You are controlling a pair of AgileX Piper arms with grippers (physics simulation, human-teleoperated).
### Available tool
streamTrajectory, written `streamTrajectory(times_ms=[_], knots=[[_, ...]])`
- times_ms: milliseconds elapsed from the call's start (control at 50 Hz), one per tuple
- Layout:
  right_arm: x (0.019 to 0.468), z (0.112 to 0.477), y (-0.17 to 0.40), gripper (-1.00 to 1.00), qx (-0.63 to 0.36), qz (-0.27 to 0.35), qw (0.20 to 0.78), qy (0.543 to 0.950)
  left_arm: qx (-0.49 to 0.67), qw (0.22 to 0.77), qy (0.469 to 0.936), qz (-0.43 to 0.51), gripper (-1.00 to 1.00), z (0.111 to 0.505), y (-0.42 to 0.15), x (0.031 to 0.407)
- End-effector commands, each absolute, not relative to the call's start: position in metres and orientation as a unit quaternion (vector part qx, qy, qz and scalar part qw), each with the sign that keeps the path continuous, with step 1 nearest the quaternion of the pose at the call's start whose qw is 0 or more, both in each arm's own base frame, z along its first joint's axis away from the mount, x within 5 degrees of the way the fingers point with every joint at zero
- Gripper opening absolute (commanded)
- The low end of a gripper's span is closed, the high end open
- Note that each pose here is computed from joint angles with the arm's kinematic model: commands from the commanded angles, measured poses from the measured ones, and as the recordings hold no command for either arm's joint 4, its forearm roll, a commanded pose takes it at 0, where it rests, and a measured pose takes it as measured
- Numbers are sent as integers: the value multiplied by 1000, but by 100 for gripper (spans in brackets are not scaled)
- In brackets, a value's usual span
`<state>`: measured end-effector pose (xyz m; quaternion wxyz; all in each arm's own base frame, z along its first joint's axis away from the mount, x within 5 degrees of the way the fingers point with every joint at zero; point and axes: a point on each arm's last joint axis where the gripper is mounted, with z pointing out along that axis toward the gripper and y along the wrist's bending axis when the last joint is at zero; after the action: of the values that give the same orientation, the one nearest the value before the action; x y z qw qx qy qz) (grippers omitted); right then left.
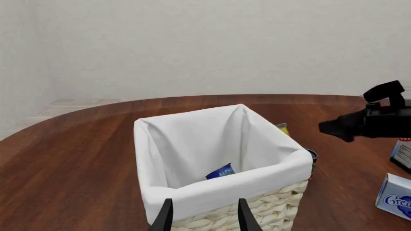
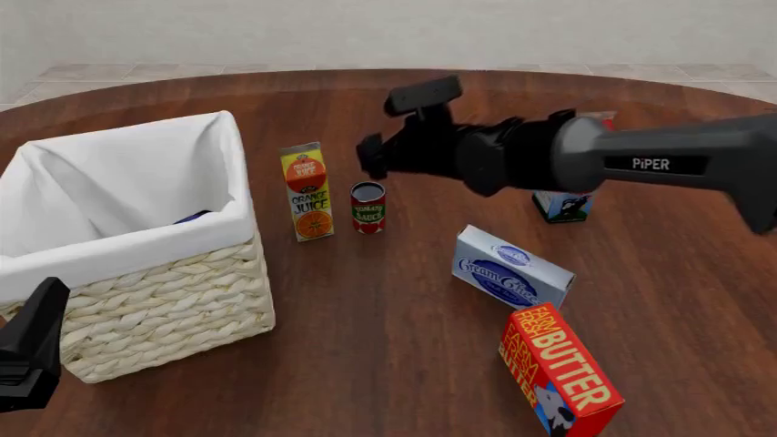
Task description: Pick up the alphabet soup and the tomato sauce, and put them in the basket.
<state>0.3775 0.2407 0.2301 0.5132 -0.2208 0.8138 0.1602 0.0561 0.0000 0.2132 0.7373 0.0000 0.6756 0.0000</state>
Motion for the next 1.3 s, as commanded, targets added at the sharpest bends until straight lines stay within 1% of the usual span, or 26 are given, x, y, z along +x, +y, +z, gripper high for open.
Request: streamTrajectory(times_ms=[20, 200, 1300], knots=[[381, 217, 249, 100, -230, 158, 503, 818, 0, 737, 676, 0, 100, 213, 0, 56], [383, 215, 254, 100, -235, 158, 501, 818, 0, 737, 676, 0, 100, 213, 0, 56], [399, 173, 259, 100, -255, 134, 464, 838, 0, 737, 676, 0, 100, 213, 0, 56]])
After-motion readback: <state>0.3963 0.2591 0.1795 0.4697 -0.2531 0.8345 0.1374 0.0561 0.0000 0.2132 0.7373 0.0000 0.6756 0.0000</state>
